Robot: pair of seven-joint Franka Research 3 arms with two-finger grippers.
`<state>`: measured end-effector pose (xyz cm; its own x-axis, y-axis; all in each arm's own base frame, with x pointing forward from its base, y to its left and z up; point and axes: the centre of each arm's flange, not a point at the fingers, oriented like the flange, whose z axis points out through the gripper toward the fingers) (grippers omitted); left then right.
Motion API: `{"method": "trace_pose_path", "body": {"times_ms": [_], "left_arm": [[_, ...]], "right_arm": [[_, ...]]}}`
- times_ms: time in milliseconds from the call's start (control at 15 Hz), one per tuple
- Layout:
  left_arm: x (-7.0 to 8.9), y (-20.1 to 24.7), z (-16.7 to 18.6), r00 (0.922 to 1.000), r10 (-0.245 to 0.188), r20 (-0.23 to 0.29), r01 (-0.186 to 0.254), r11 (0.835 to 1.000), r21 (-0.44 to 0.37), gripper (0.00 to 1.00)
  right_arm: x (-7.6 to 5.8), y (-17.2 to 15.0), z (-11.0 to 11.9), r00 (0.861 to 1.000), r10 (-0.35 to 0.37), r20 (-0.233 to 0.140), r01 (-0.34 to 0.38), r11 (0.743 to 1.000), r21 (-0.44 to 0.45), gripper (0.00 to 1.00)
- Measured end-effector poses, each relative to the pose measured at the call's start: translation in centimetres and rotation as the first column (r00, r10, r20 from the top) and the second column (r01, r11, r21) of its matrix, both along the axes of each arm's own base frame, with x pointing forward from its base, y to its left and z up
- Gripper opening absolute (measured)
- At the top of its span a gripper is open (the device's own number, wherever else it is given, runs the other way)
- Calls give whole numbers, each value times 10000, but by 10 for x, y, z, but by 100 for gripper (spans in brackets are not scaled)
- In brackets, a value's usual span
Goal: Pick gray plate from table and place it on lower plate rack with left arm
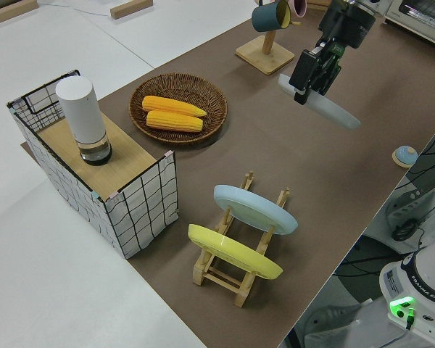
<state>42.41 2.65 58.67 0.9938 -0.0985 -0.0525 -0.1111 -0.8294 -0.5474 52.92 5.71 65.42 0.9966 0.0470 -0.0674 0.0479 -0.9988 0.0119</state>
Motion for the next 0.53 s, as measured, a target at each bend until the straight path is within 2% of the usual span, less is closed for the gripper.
{"method": "trace_pose_path", "body": {"times_ms": [133,200,400,533], "left_arm": [[2,4,0,9977,554,394,-576,9967,575,0],[3,7,-1,9933,956,654,-1006,9918,784,0],[3,14,-9,9750,1800,1300,-1986,9689,1476,0],[3,19,-19,9577,2250,1792,-2605,9426,2088,0]], "right_arm": [[0,0,0,10000,0,0,0,10000,0,99],[0,0,0,10000,0,0,0,10000,0,99],[0,0,0,10000,0,0,0,10000,0,99],[0,0,0,10000,0,0,0,10000,0,99]]}}
